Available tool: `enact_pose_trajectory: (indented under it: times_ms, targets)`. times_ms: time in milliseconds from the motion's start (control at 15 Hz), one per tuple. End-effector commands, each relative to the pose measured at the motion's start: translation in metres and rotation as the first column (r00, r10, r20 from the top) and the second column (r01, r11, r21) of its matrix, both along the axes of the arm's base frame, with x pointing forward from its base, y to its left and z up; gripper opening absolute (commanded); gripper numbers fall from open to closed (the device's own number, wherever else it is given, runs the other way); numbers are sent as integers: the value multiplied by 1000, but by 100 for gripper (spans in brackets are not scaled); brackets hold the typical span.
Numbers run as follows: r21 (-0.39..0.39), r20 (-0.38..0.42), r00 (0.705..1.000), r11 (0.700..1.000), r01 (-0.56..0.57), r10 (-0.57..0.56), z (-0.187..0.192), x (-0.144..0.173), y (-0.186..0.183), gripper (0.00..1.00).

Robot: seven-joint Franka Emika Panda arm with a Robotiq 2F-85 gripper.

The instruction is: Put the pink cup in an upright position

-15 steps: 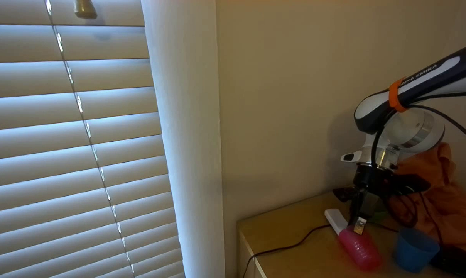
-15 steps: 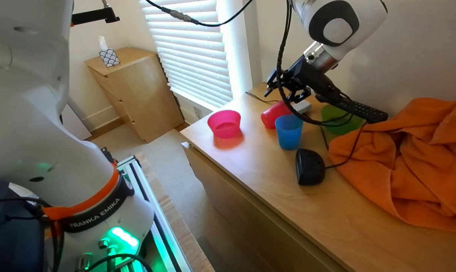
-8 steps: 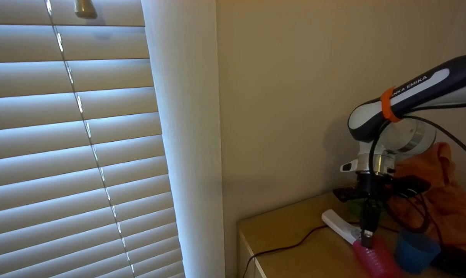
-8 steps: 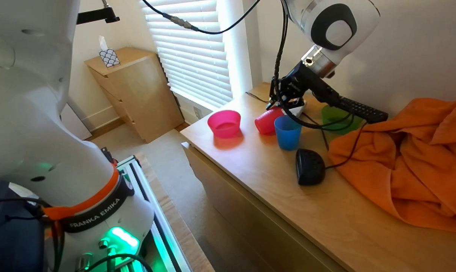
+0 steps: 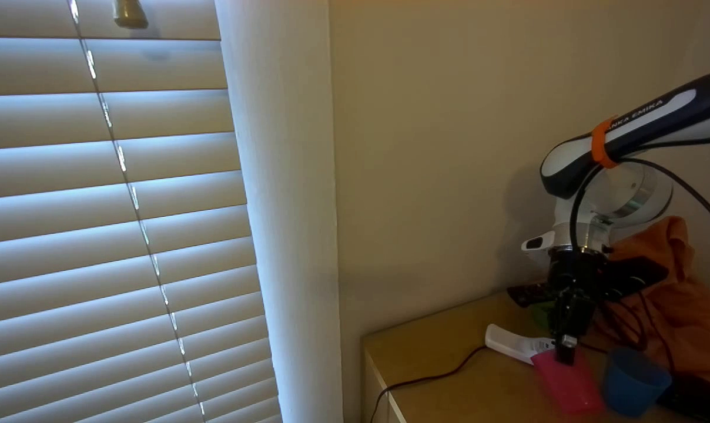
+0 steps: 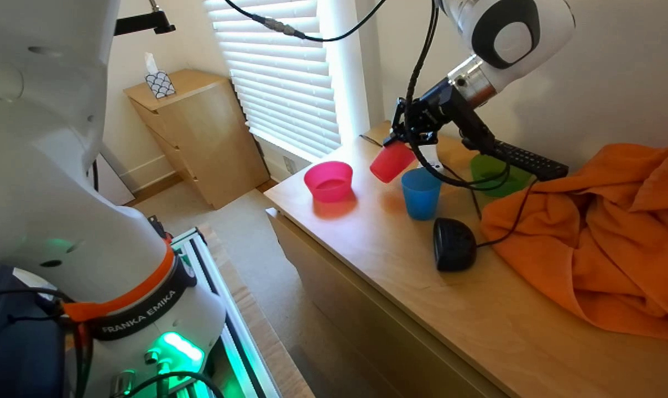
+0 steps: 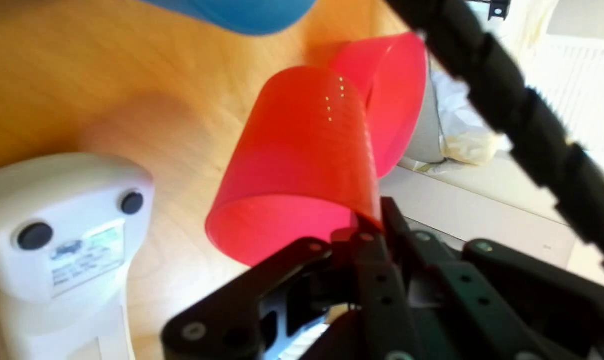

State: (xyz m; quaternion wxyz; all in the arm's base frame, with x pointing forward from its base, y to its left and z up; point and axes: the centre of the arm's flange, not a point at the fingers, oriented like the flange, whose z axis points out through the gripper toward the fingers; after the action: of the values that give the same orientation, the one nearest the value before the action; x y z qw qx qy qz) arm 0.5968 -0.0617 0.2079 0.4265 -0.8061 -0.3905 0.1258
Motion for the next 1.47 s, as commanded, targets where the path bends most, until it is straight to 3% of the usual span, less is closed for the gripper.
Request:
enact_pose_trajectory:
  times_ms: [0,67,200,467,733,867,1133,1333,1400]
  targets:
    - [194,-9,1000,981,25,-23,-1,-4,-18,2]
    - [242,26,999,970,16,-23,1,-10,-18,2]
    - [234,165,985,968,-96,57,11,-25,-11,2]
    - [123,259,939,956,-266,228,42,-59,29,2]
    - [-17,355,871,934,-357,339,78,-84,71,2]
    - [-101,414,834,928,-358,366,99,-96,79,2]
    - [-201,563,767,951,-236,309,111,-113,75,2]
    - [-212,652,732,975,-71,195,100,-114,67,2]
    - [-208,612,751,967,-149,247,109,-92,68,2]
